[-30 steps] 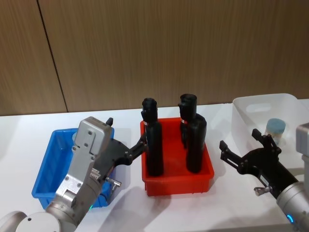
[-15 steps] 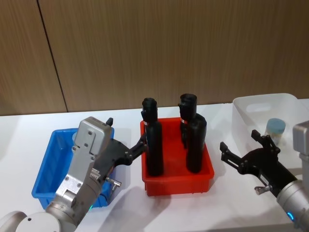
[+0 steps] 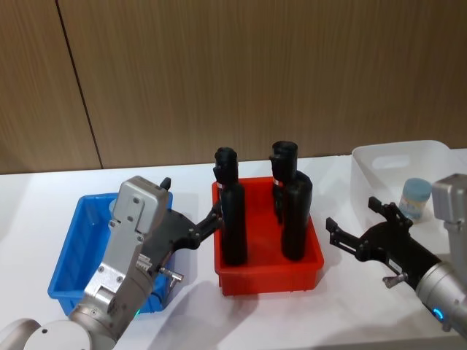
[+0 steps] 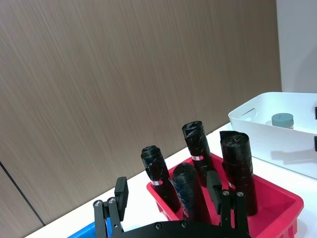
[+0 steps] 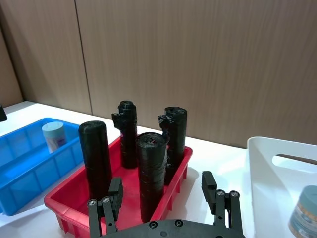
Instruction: Pick the cotton swabs from the blue box and place them into the white box.
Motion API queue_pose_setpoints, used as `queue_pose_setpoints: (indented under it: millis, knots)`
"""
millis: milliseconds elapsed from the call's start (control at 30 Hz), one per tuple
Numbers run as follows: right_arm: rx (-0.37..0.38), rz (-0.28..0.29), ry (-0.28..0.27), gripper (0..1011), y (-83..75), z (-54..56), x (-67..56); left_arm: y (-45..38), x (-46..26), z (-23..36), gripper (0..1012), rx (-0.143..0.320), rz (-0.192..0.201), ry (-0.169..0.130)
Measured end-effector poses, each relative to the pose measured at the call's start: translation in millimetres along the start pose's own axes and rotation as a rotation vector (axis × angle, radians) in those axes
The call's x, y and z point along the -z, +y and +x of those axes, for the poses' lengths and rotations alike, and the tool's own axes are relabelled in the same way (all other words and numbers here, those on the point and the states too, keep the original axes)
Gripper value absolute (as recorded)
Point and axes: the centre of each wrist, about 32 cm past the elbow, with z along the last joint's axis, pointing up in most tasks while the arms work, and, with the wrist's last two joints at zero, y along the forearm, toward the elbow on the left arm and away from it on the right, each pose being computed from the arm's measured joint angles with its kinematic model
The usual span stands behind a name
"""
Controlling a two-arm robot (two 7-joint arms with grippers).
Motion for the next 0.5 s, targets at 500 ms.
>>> queue_pose_setpoints:
  millis: [500]
  knots:
    - [-0.133,0.000,0.045,1002,31.4,31.3,6.6,0.0,0.0,0.0,1004,0.000,0.000,0.000]
